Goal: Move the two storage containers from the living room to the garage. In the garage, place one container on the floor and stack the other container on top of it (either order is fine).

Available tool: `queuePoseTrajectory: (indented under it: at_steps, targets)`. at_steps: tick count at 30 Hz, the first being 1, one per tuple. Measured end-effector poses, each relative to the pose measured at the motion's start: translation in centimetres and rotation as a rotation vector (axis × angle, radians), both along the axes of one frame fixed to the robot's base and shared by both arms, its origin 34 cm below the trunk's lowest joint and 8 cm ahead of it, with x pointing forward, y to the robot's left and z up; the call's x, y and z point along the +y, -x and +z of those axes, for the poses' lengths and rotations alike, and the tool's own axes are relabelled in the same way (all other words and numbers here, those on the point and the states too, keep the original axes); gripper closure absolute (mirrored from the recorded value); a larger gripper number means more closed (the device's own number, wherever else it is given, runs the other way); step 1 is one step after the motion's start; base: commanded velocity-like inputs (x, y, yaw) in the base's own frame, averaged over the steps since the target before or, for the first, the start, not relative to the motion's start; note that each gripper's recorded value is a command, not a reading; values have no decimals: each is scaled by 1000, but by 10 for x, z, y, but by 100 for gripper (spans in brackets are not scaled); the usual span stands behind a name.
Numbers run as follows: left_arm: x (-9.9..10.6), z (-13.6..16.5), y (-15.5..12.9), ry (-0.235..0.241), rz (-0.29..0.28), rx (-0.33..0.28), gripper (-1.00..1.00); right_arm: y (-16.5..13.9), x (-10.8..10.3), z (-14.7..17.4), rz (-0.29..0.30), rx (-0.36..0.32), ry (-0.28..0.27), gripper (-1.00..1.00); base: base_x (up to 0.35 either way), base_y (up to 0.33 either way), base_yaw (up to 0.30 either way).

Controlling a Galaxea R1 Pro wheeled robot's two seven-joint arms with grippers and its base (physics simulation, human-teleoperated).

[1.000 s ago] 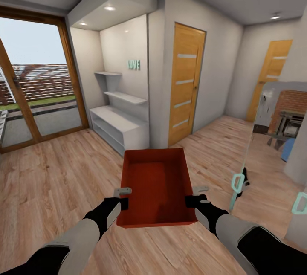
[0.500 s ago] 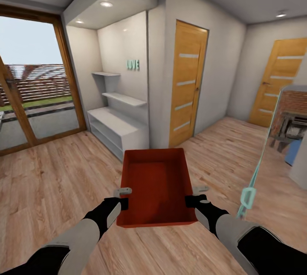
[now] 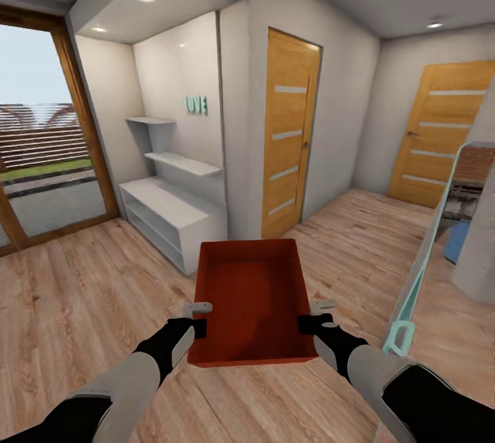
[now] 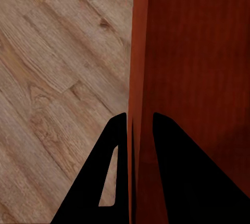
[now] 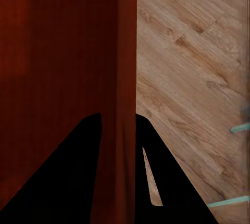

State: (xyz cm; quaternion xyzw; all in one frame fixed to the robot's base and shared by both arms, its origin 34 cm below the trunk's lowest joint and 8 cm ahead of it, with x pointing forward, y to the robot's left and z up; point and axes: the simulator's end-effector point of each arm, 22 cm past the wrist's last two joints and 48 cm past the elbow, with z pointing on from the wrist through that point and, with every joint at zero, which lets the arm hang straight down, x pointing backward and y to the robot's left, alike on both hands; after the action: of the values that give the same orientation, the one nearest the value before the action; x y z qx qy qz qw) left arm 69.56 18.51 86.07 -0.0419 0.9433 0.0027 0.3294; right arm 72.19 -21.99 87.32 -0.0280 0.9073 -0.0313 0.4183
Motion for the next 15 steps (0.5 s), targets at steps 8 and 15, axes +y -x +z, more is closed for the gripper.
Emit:
queuePoseTrajectory:
  at_steps: [8, 15]
  targets:
    - [0, 0, 0, -1, 0, 2, 100, 0, 0, 0, 0, 1, -1, 100, 328, 0, -115]
    - [0, 0, 0, -2, 0, 1, 100, 0, 0, 0, 0, 1, -1, 100, 328, 0, -4]
